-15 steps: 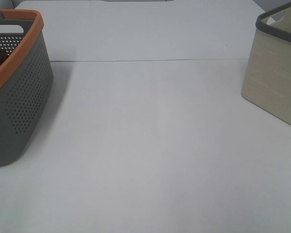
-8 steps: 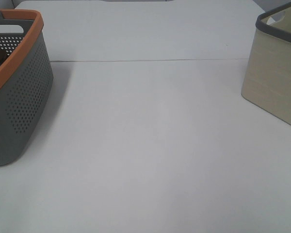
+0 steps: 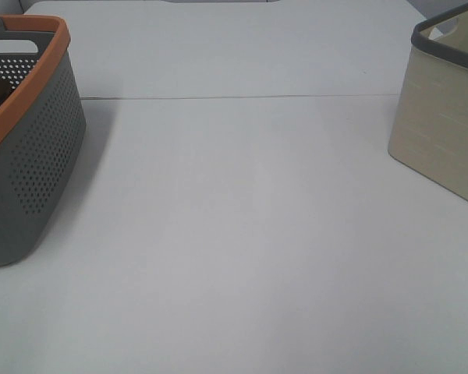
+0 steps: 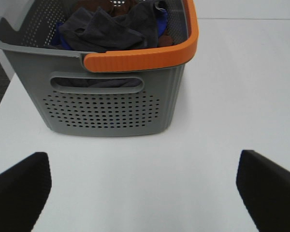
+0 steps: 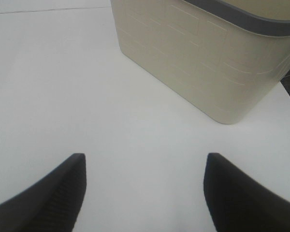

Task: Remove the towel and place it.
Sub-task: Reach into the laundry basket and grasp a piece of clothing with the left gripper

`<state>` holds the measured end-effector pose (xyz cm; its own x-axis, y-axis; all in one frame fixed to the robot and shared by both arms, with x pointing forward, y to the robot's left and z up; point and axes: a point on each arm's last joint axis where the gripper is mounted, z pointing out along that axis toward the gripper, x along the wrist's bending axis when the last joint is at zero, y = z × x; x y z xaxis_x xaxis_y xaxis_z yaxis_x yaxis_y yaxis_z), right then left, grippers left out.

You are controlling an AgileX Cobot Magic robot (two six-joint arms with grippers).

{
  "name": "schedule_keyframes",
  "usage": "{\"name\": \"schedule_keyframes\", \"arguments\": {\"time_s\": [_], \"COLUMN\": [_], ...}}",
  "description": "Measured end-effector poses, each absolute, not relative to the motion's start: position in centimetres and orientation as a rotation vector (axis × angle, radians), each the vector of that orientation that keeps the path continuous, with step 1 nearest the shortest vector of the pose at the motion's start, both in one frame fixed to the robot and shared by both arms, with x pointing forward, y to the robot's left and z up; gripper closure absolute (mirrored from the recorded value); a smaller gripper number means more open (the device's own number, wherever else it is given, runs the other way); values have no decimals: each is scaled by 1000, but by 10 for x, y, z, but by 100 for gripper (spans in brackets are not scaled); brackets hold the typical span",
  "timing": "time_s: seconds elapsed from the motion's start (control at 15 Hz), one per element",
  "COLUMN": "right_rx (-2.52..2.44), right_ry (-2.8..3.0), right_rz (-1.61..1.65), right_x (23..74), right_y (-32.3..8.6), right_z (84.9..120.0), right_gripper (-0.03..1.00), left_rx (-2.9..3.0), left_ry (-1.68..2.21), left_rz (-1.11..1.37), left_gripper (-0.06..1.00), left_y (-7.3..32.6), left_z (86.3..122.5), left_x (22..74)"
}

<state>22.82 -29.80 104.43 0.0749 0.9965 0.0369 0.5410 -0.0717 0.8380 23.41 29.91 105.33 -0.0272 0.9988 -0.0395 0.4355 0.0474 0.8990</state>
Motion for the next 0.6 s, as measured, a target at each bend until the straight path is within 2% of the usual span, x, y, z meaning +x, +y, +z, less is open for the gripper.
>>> {"name": "schedule_keyframes", "arguments": {"time_s": [0.6], "right_rx": [1693], "right_ry": [1540], "right_rz": [876], "right_x": [228], "right_y": [-298], "right_z": [1044], "right_gripper": [35], "left_rx": [1469], "left_ry": [1595], "left_rz": [961], "left_gripper": [-4], "left_y": [299], "left_z": [1053], "left_x": [234]}}
